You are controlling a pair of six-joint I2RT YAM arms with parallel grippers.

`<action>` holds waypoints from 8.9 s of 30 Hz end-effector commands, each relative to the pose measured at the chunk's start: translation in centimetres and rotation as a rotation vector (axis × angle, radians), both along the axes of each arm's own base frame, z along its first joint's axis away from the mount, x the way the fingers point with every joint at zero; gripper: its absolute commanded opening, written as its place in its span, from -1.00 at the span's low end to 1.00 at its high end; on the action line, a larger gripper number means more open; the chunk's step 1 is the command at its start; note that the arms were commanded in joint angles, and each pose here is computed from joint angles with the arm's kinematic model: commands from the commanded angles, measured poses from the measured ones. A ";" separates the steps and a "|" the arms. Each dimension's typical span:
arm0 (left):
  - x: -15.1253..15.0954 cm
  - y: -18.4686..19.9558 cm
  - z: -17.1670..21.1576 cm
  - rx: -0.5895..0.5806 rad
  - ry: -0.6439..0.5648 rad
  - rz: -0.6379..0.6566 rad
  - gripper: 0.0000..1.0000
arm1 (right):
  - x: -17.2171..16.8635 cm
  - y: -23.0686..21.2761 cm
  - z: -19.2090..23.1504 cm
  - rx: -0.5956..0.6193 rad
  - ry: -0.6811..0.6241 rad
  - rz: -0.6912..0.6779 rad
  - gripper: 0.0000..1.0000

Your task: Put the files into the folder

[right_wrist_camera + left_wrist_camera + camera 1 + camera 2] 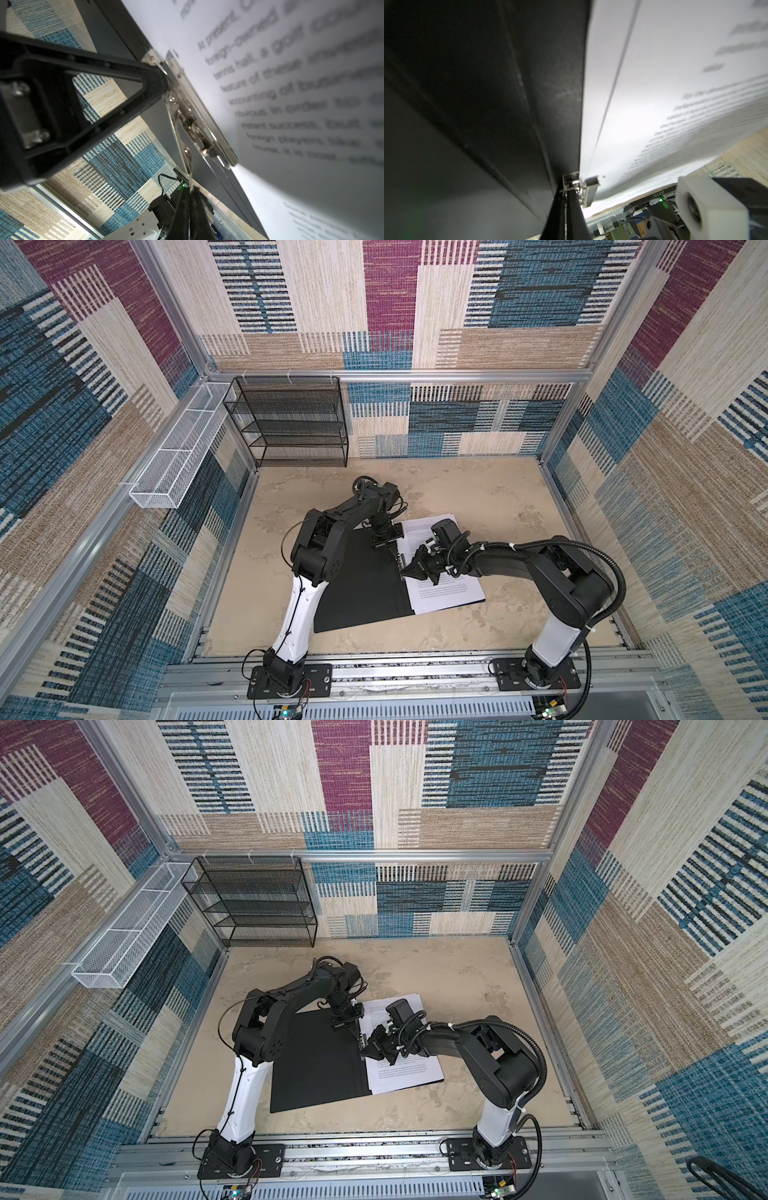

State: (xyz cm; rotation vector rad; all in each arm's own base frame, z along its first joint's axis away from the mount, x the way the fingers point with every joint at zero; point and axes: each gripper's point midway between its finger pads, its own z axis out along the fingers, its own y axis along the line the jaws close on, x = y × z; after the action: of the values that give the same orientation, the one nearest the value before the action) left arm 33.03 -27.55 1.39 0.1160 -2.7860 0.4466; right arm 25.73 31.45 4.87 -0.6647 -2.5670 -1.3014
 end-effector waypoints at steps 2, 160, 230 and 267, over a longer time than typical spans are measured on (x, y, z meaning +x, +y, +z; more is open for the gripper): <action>0.2 3.3 -3.1 0.199 -0.029 -0.018 -1.00 | -0.4 -2.4 -3.2 -0.151 0.049 -0.056 -1.00; -0.8 3.0 -5.5 0.193 0.045 0.024 -1.00 | 5.6 -1.4 2.6 -0.293 -0.327 0.093 0.29; -8.5 20.0 2.8 -0.050 -0.399 0.552 0.97 | 7.2 -22.9 1.9 -0.499 -0.546 -0.211 0.99; -5.0 15.7 8.6 -0.463 -0.609 0.628 0.91 | 4.3 -19.0 -3.0 -0.260 -0.421 -0.033 0.99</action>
State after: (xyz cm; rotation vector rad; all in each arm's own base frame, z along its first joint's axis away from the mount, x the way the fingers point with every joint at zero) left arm 27.62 -9.35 7.18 0.9753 -3.1632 1.1767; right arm 35.34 10.08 4.34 -0.4871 -3.4517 -1.1826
